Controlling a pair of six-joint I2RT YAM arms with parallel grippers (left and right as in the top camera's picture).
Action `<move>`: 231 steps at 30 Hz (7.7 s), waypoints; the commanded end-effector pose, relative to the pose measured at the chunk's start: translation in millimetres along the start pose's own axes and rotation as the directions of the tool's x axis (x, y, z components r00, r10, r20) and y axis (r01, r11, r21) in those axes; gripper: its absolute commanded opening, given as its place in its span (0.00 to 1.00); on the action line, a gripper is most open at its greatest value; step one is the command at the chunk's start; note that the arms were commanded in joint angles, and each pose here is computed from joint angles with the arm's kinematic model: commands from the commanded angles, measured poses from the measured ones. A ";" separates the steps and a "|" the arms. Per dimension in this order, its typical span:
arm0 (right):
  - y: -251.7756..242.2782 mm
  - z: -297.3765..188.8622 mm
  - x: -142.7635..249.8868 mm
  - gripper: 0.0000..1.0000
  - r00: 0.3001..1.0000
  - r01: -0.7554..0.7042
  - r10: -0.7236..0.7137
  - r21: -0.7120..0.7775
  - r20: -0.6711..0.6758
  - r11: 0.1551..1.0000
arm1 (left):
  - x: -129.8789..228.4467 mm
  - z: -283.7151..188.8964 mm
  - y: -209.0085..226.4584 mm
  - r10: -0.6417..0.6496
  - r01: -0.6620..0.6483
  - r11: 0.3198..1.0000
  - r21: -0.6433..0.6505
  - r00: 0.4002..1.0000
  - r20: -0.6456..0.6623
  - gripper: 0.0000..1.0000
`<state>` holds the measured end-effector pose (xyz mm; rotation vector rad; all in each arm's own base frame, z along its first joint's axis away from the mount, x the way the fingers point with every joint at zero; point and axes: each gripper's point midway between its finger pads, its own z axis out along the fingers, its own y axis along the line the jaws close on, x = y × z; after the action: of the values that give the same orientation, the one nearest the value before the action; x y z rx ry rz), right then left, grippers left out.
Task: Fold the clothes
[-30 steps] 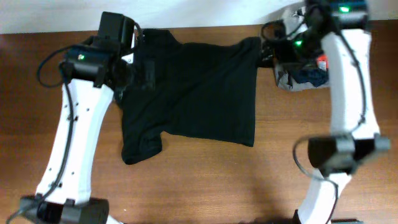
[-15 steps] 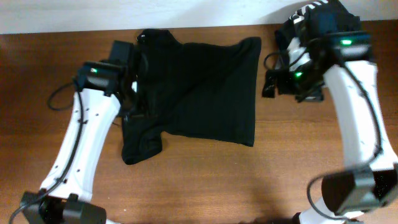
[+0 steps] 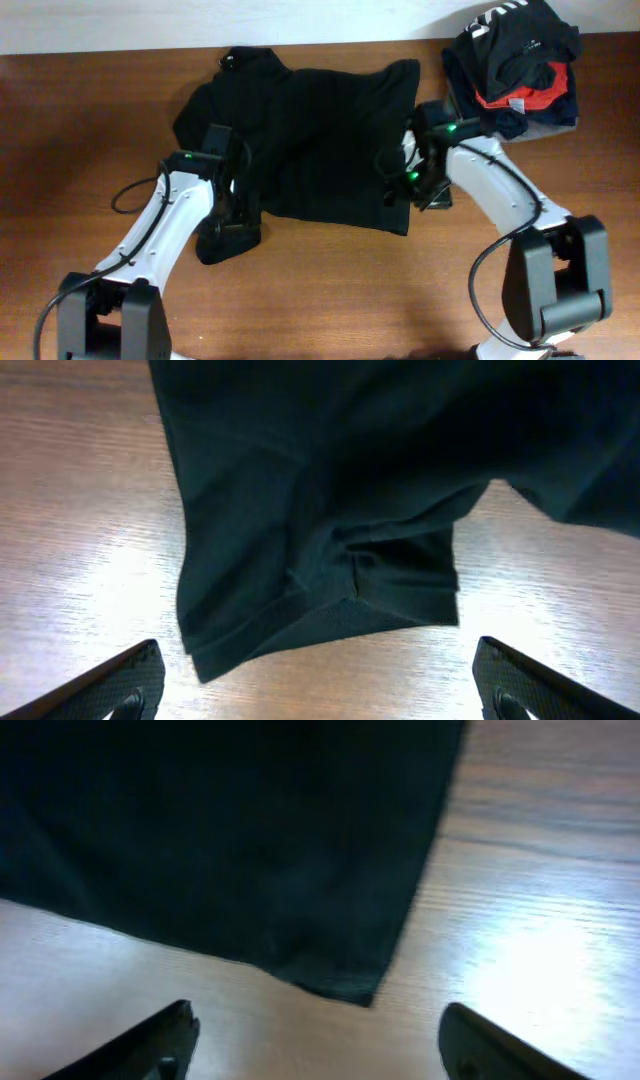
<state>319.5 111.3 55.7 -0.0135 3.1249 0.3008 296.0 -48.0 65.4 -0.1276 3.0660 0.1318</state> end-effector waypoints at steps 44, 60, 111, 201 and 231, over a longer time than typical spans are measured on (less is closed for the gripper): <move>-27.5 67.7 32.2 0.04 0.997 -0.052 0.063 0.192 -0.051 0.980 | 17.7 58.8 -0.7 0.000 0.000 1.000 0.016 1.000 0.025 0.01; -124.4 47.5 32.1 0.04 0.949 -0.293 0.309 0.189 -0.064 0.937 | 15.9 59.1 -1.0 0.000 0.000 1.000 0.017 1.000 0.031 0.01; -171.3 38.0 39.9 0.04 0.903 -0.411 0.427 0.192 -0.050 0.891 | -143.1 55.7 48.6 -0.138 0.067 0.979 0.195 0.917 0.376 0.54; -69.1 -14.0 -16.0 0.49 0.990 -0.135 0.138 0.061 -0.040 0.989 | -96.9 12.5 30.0 -0.007 -0.030 0.989 0.148 0.970 0.243 0.00; -86.4 19.1 -6.2 0.04 0.987 -0.153 0.156 0.082 -0.028 0.985 | -18.5 91.9 81.7 -0.227 0.218 0.971 -0.097 0.969 -0.094 0.01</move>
<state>328.5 37.1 21.9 0.1983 3.1697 0.2002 343.1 9.4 -2.6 -0.2721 3.0559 0.0876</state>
